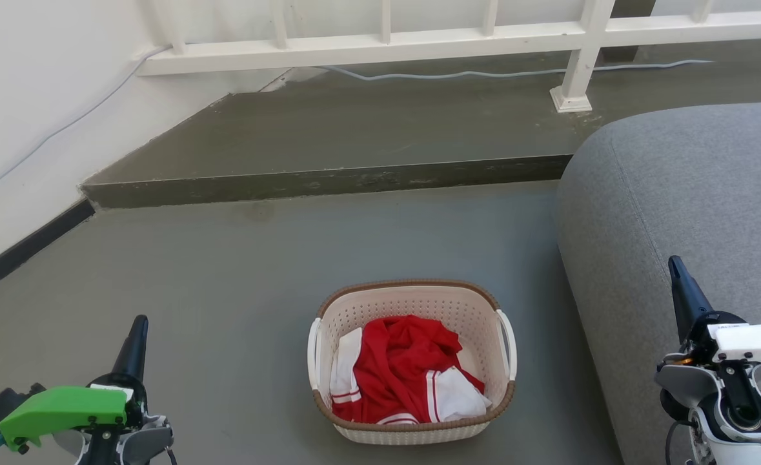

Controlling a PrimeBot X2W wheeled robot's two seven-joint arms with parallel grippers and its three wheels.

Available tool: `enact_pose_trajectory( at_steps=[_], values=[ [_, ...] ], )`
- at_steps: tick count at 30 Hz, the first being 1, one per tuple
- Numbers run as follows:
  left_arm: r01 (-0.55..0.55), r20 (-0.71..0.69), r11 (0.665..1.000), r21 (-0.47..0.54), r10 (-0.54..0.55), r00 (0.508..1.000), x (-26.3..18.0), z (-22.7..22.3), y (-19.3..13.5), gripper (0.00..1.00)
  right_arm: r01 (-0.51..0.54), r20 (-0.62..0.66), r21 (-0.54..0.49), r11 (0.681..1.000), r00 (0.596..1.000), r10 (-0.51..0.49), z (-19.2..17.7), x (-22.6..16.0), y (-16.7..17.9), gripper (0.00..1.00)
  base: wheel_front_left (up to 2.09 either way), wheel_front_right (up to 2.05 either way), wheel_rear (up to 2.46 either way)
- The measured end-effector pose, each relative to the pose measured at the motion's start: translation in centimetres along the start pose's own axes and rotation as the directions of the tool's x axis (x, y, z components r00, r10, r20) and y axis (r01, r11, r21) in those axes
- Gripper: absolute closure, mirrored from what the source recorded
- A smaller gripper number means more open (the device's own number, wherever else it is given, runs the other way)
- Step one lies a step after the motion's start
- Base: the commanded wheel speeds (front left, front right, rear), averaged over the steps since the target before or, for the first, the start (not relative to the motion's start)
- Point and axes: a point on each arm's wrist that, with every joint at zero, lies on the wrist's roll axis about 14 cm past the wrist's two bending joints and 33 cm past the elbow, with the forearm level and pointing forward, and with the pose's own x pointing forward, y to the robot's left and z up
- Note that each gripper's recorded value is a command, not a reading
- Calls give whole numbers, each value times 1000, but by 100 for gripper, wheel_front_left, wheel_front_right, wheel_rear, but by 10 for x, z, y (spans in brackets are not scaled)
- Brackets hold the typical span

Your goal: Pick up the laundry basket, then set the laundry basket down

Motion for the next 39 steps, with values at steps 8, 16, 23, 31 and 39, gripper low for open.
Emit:
enact_pose_trajectory(
  at_steps=[8, 16, 23, 31, 39],
  values=[
    [18, 4, 995, -93, -18, 1000, -1, 5, -3, 100, -15, 9, 109, 994, 1000, 14, 3, 0, 3, 100, 0, 0, 0],
    [24, 12, 991, -131, -23, 1000, -1, 8, -3, 100, -21, 14, 150, 988, 1000, 19, 4, -1, 3, 100, 0, 0, 0],
    [25, 12, 991, -132, -24, 1000, -1, 8, -4, 100, -21, 14, 150, 988, 1000, 19, 4, -1, 3, 100, 0, 0, 0],
    [25, 12, 991, -132, -24, 1000, -1, 8, -4, 100, -23, 14, 150, 988, 1000, 21, 4, -1, 4, 100, 0, 0, 0],
    [26, 12, 991, -132, -24, 1000, -1, 8, -4, 100, -23, 15, 150, 988, 1000, 21, 4, -1, 4, 100, 0, 0, 0]
  ],
)
